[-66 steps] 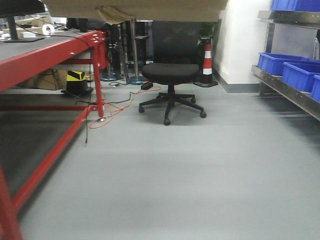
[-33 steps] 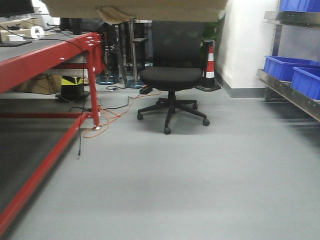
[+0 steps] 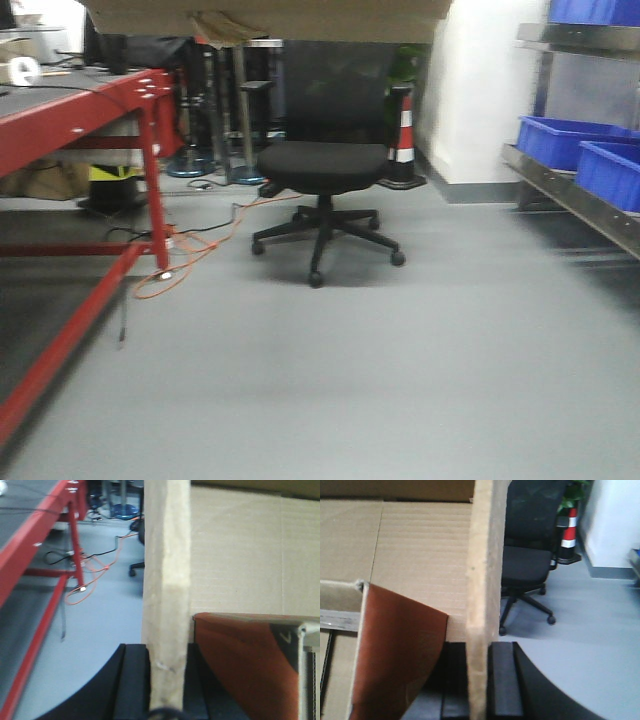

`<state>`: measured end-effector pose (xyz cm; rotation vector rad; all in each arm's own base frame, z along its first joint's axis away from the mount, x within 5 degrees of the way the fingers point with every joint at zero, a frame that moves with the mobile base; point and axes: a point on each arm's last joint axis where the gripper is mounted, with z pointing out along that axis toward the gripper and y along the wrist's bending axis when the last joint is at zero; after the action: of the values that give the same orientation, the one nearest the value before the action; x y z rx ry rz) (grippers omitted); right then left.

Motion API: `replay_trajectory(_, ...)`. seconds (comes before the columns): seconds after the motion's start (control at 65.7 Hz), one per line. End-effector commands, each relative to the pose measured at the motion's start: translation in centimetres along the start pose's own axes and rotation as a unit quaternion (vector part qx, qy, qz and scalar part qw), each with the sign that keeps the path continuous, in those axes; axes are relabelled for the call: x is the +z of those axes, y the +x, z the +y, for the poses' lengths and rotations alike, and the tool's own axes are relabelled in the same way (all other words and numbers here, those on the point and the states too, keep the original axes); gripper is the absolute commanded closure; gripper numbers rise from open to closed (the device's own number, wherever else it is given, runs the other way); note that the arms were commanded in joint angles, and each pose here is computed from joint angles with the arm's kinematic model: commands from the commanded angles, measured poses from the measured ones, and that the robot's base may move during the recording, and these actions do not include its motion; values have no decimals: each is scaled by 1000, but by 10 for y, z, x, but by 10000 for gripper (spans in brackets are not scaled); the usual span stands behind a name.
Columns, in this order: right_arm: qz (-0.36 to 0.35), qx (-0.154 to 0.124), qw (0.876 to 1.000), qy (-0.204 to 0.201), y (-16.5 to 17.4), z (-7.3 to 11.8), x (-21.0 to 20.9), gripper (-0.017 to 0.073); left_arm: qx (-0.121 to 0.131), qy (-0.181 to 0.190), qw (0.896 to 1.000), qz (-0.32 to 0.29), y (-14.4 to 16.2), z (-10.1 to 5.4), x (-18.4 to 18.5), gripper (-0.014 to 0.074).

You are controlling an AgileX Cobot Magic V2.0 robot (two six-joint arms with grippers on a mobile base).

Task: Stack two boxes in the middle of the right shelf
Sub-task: 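Hold the boxes with both grippers while driving to the steel shelf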

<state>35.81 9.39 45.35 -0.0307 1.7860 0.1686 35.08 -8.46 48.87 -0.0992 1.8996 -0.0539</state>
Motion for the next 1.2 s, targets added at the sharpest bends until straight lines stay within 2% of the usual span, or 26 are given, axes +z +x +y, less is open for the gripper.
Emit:
replay_trajectory(0.0, -38, -5, 999, -13, -10, 1, -5, 712, -9, 19, 999, -30, -9, -2, -8, 705)
replay_trajectory(1.187, -38, -5, 999, -13, -10, 1, -5, 712, -8, 18, 999, -30, -9, -2, -8, 705)
